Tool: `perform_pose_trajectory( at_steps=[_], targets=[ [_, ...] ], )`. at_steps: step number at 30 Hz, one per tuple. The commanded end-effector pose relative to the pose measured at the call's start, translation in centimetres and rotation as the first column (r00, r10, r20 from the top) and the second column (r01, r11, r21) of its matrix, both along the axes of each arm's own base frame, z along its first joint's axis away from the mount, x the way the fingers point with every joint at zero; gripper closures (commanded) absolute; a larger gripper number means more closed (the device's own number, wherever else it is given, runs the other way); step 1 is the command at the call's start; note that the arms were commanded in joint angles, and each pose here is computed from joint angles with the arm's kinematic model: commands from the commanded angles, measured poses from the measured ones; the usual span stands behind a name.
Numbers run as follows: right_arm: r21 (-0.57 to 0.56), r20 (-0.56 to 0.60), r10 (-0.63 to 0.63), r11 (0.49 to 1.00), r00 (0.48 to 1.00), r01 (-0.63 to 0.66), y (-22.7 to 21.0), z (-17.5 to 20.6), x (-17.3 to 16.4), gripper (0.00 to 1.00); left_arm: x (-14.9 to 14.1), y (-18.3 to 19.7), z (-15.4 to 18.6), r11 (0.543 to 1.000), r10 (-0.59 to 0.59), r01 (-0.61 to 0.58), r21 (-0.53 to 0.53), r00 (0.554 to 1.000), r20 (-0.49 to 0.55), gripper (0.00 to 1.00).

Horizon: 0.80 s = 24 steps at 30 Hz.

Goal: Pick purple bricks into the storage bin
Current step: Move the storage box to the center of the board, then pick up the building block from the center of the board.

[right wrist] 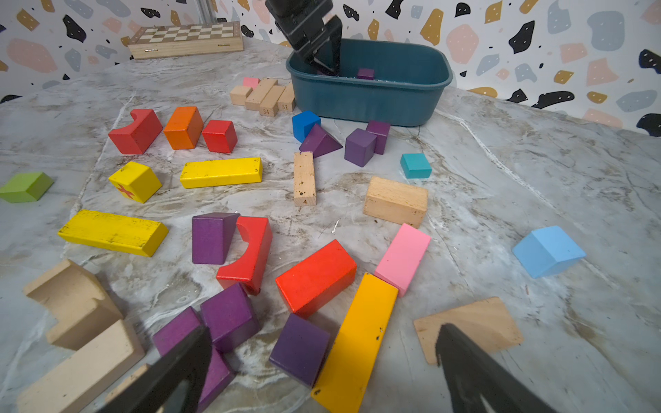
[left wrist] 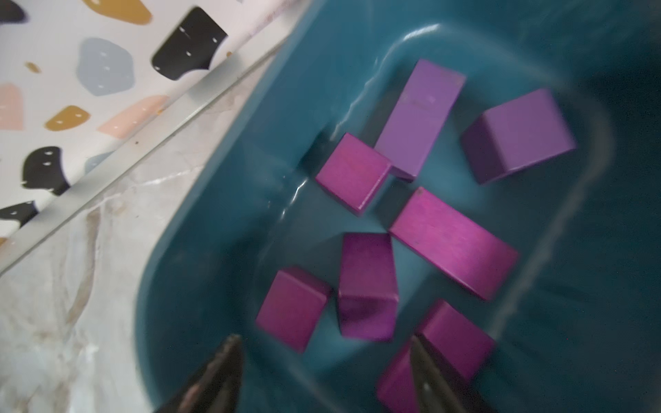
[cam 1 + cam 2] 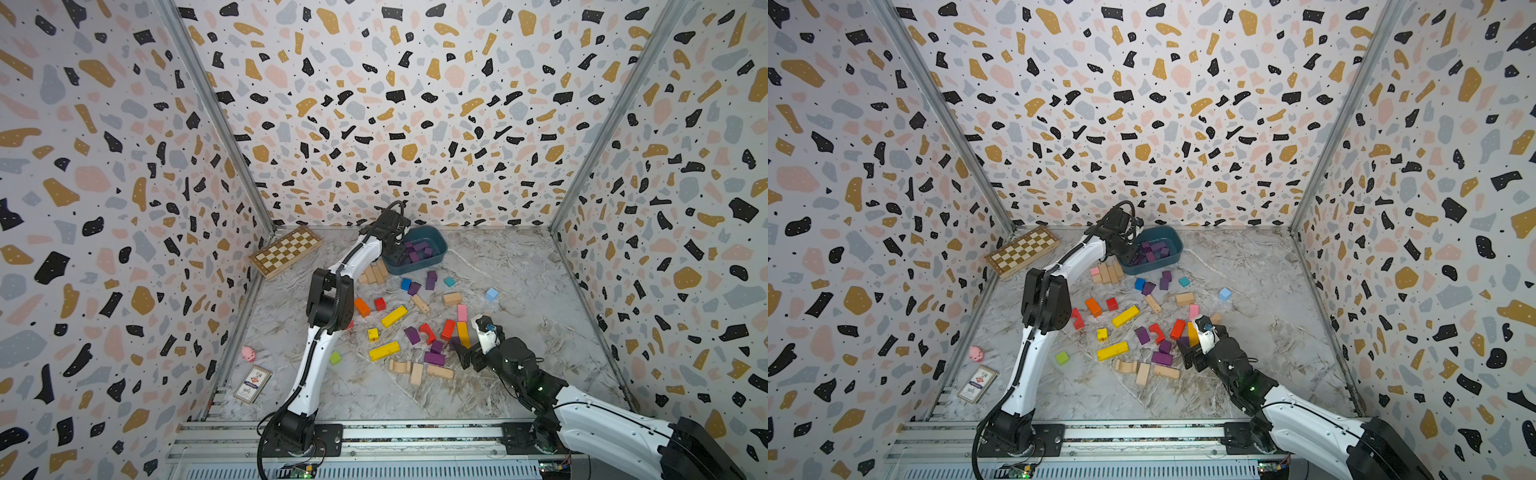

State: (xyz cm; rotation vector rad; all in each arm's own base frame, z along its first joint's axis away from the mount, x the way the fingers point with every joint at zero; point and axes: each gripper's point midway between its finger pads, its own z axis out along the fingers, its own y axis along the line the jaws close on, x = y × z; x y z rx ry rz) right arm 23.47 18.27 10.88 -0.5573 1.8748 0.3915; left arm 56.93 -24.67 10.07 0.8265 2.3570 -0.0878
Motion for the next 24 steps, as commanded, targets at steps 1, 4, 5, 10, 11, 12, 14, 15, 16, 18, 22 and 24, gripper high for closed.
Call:
perform_pose_trajectory(
  at_steps=[1, 4, 5, 10, 11, 12, 14, 15, 16, 18, 22, 24],
  targets=[
    [0.030, 0.024, -0.001, 1.000, 1.000, 0.001, 0.3, 1.2, 0.4, 0.00, -1.3, -0.7, 7.9, 0.996, -0.020, 0.028, -0.083, 0.995, 0.097, 0.13],
    [0.031, 0.025, -0.002, 1.000, 1.000, 0.001, 0.2, 1.3, 0.4, 0.00, -3.6, -1.1, 9.6, 0.993, -0.027, 0.036, -0.112, 0.996, 0.082, 0.09],
    [0.031, 0.025, -0.004, 1.000, 1.000, 0.003, 0.2, 1.3, 0.4, 0.00, -4.5, -1.2, 9.7, 0.993, -0.034, 0.042, -0.112, 0.997, 0.068, 0.08],
    [0.028, 0.021, -0.002, 1.000, 1.000, 0.002, 0.2, 1.2, 0.5, 0.00, -8.6, -2.4, 9.3, 0.993, -0.054, 0.052, -0.108, 0.998, -0.016, 0.07],
    [0.030, 0.022, -0.002, 1.000, 1.000, 0.002, 0.3, 1.2, 0.5, 0.00, -9.4, -2.8, 9.1, 0.991, -0.060, 0.055, -0.125, 0.997, -0.038, 0.07],
    [0.030, 0.022, -0.003, 1.000, 1.000, 0.002, 0.3, 1.2, 0.5, 0.00, -10.2, -3.2, 8.8, 0.988, -0.070, 0.062, -0.139, 0.996, -0.060, 0.08],
    [0.030, 0.021, -0.001, 1.000, 1.000, 0.001, 0.2, 1.2, 0.5, 0.00, -12.0, -4.1, 8.0, 0.986, -0.089, 0.074, -0.151, 0.992, -0.094, 0.08],
    [0.030, 0.022, -0.001, 1.000, 1.000, 0.000, 0.2, 1.2, 0.5, 0.00, -12.7, -4.4, 7.5, 0.986, -0.095, 0.078, -0.146, 0.990, -0.108, 0.08],
    [0.032, 0.024, -0.001, 0.999, 1.000, 0.000, 0.2, 1.3, 0.5, 0.00, -13.4, -4.6, 7.1, 0.986, -0.099, 0.081, -0.146, 0.988, -0.122, 0.08],
    [0.032, 0.022, -0.002, 0.999, 1.000, 0.001, 0.2, 1.2, 0.5, 0.00, -14.7, -5.2, 6.0, 0.985, -0.107, 0.084, -0.153, 0.982, -0.154, 0.09],
    [0.034, 0.023, 0.002, 0.999, 1.000, -0.003, 0.3, 1.3, 0.4, 0.00, -16.1, -6.0, 3.8, 0.978, -0.126, 0.086, -0.188, 0.969, -0.211, 0.11],
    [0.033, 0.021, 0.002, 0.999, 1.000, -0.003, 0.2, 1.2, 0.4, 0.00, -16.6, -6.5, 2.9, 0.975, -0.138, 0.087, -0.207, 0.960, -0.243, 0.12]
  ],
)
